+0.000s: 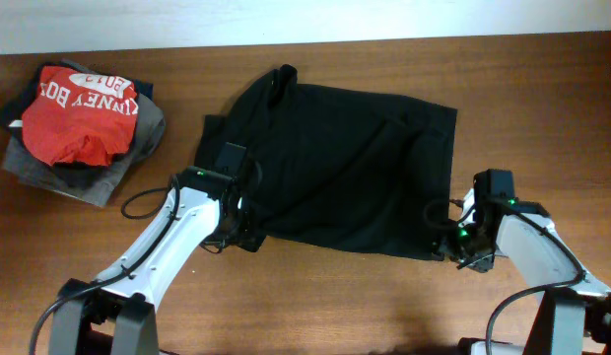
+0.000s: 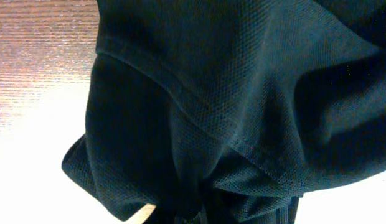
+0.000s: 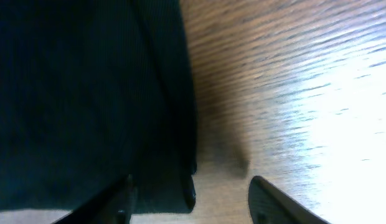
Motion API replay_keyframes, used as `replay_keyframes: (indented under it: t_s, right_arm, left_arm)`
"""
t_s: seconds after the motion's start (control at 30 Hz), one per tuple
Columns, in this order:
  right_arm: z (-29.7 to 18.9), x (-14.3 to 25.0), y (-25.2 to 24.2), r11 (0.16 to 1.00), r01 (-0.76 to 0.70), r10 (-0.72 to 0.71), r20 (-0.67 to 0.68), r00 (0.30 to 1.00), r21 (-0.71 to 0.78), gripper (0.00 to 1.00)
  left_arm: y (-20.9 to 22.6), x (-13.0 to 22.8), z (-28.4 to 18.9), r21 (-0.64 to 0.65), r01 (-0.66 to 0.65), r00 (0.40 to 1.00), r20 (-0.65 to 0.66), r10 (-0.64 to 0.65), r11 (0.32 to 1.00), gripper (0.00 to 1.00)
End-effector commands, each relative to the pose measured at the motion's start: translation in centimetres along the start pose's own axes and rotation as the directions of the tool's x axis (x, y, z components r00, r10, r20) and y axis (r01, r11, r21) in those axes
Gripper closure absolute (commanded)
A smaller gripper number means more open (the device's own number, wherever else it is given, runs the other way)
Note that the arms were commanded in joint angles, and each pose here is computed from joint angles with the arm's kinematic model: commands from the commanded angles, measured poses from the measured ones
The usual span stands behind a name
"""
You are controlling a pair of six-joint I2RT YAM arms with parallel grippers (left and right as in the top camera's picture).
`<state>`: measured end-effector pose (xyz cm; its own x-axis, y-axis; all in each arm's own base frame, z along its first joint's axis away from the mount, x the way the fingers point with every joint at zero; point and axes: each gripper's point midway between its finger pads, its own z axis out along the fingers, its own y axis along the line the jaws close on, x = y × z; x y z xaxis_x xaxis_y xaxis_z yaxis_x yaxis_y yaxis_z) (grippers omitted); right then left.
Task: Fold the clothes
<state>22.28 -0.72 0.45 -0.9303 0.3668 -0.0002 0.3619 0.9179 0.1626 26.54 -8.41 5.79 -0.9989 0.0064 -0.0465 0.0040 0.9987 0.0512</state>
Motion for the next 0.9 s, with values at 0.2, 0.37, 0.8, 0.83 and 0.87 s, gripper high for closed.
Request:
replay_keyframes:
  t_s: [0.2, 0.37, 0.8, 0.83, 0.87]
  right_arm:
    - [1.3, 1.0, 1.1, 1.0, -0.004, 0.004, -0.007, 1.0, -0.017, 0.83]
    - [0.7, 0.9, 0.4, 0.999, -0.048, 0.048, -0.021, 0.999, -0.012, 0.96]
    - [-4.8, -1.7, -2.3, 0.993, -0.12, 0.12, 0.035, 0.992, -0.016, 0.96]
    - [-4.8, -1.8, -2.4, 0.992, -0.122, 0.122, 0.041, 0.992, -0.017, 0.96]
    - [-4.8, -1.9, -2.4, 0.993, -0.121, 0.121, 0.047, 0.991, -0.018, 0.96]
  left_arm:
    - [0.1, -0.3, -0.2, -0.003, 0.005, 1.0, 0.007, -0.005, 1.0, 0.81]
    - [0.9, -0.5, -0.2, -0.049, 0.005, 1.0, 0.02, -0.004, 0.999, 0.7]
    - [-1.2, 1.5, -0.2, 0.076, 0.006, 0.997, -0.076, 0.0, 0.997, 0.69]
    - [-1.4, 2.1, -0.2, 0.093, 0.008, 0.995, -0.1, 0.002, 0.996, 0.69]
    - [-1.6, 2.6, -0.1, 0.101, 0.008, 0.993, -0.121, 0.005, 0.995, 0.7]
